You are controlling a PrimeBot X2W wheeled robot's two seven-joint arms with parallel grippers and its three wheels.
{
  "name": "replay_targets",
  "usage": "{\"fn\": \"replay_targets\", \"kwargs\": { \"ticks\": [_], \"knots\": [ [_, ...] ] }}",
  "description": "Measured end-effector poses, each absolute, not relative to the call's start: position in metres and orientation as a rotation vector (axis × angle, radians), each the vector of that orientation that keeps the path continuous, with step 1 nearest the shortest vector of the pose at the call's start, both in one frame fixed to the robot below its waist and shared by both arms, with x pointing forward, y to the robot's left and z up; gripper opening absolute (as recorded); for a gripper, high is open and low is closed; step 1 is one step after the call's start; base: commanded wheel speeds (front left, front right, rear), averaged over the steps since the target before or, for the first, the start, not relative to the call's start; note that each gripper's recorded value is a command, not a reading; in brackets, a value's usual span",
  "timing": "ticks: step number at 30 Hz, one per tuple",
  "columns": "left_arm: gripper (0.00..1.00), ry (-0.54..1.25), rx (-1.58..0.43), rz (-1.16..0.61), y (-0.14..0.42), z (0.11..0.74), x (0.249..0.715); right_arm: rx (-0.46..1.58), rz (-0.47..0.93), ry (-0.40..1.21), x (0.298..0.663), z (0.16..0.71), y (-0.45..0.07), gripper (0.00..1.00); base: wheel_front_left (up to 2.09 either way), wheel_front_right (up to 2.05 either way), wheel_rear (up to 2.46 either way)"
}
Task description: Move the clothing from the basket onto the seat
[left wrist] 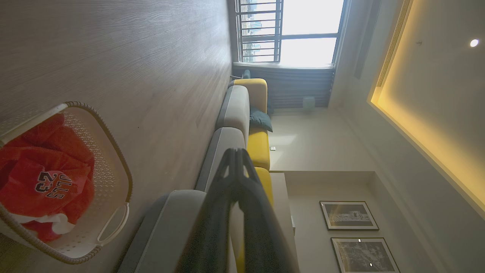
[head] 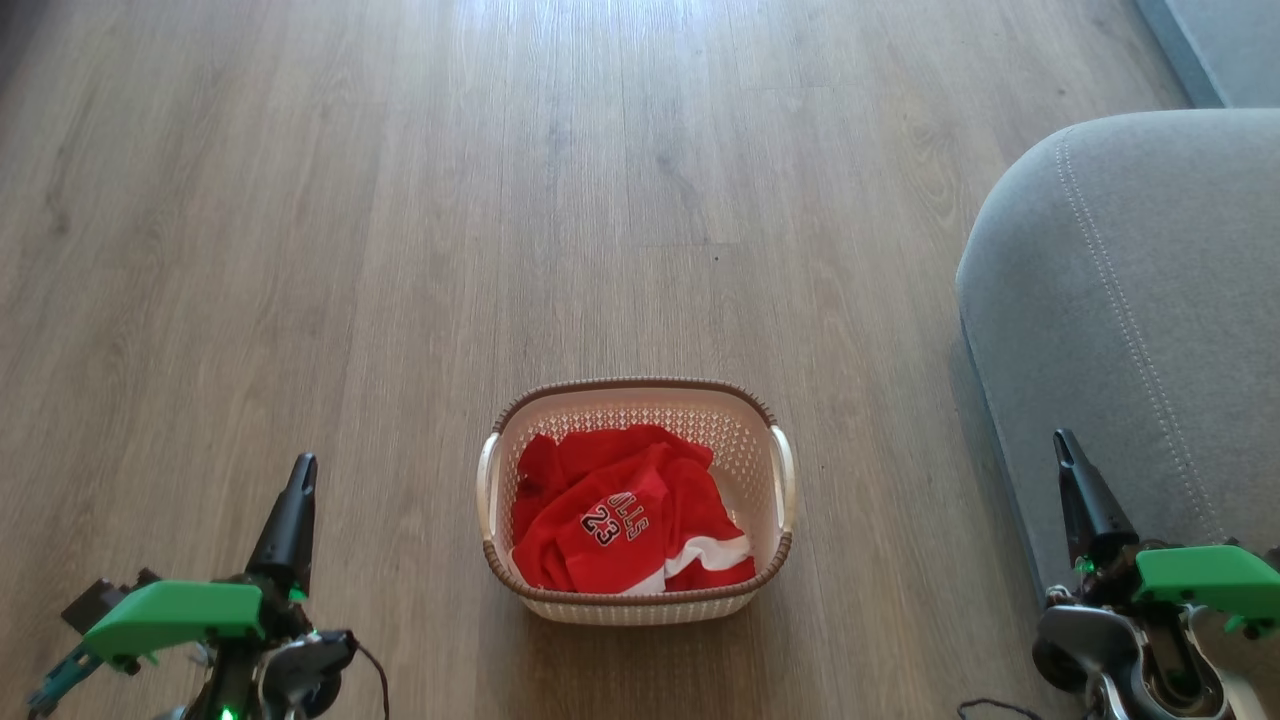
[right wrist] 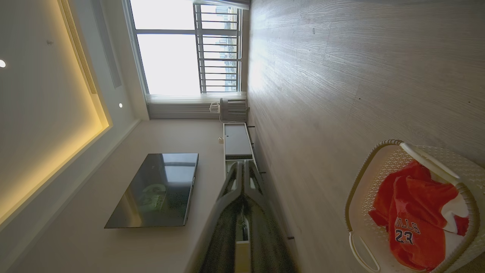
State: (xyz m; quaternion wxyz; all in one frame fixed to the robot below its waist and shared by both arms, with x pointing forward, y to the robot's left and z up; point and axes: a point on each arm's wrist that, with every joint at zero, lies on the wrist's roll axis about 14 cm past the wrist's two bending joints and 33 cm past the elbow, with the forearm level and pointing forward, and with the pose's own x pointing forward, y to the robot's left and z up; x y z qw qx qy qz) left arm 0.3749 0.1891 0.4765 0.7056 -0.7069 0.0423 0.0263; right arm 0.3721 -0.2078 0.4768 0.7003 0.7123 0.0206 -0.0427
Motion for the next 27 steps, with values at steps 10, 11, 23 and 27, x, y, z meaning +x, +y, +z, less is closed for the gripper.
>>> {"fn": "replay_targets", "kwargs": {
  "ticks": [10,11,23,27],
  "knots": [
    [0.00,0.094,-1.571,0.059,0.1891,0.4765,0.3749,1.586,-0.095,0.046,0.3721,0.4768,-0.2078,0.00,0.00,0.00,0.00],
    [0.00,0.094,-1.571,0.059,0.1891,0.4765,0.3749,1.586,-0.095,0.046,0.3721,0.4768,-0.2078,0.00,0.00,0.00,0.00],
    [0.00,0.094,-1.571,0.059,0.1891,0.4765,0.3749,1.586,-0.095,0.046,0.3721,0.4768,-0.2078,0.00,0.00,0.00,0.00],
    [0.00,0.094,-1.571,0.059,0.1891,0.4765,0.3749,1.586,-0.095,0.046,0.3721,0.4768,-0.2078,0.00,0.00,0.00,0.00]
  ]
}}
